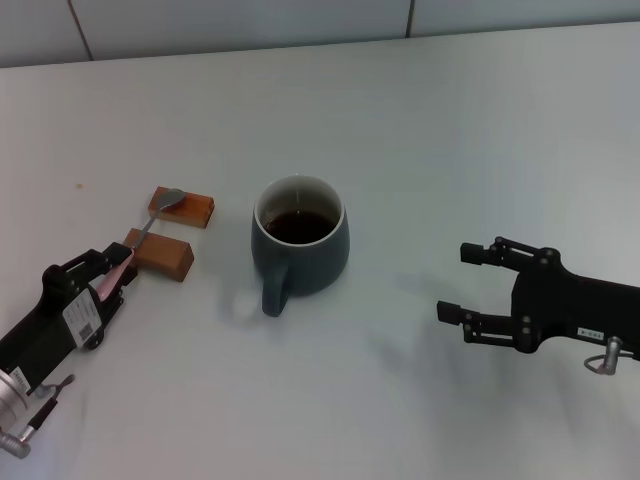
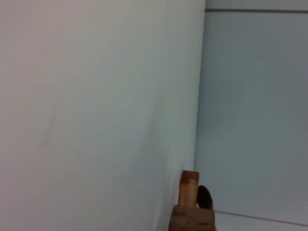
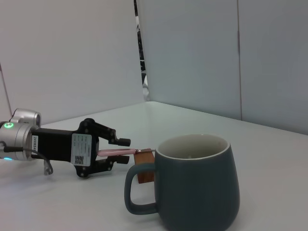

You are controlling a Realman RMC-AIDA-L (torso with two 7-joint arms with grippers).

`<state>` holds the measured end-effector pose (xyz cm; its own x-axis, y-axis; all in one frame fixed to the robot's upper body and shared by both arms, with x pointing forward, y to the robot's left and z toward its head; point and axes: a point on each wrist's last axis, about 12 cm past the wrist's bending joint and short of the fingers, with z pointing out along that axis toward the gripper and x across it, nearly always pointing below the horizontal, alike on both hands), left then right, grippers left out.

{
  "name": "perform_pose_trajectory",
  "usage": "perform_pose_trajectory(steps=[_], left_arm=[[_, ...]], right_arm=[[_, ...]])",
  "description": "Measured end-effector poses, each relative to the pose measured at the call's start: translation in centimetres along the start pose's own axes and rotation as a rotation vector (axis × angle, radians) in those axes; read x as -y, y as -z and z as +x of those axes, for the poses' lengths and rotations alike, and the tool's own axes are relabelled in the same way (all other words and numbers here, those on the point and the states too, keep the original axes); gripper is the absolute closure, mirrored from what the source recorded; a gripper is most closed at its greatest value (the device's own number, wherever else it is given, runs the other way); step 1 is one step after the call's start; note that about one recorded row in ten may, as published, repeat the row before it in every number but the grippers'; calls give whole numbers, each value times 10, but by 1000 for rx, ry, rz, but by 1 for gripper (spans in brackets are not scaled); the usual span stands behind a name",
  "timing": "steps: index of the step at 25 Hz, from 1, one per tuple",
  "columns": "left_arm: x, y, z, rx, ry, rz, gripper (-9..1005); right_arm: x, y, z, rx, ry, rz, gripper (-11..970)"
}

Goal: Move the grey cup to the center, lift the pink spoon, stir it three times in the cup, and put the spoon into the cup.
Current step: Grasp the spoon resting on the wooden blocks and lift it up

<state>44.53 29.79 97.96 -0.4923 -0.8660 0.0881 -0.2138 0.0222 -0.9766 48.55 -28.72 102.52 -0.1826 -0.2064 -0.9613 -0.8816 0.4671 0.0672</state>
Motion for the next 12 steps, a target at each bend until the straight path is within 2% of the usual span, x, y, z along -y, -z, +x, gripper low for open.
perform_pose_trajectory(steps=[12], left_arm=[[0, 0, 0, -1, -1, -3, 732]], right_arm=[[2, -2, -2, 1, 5, -3, 134]])
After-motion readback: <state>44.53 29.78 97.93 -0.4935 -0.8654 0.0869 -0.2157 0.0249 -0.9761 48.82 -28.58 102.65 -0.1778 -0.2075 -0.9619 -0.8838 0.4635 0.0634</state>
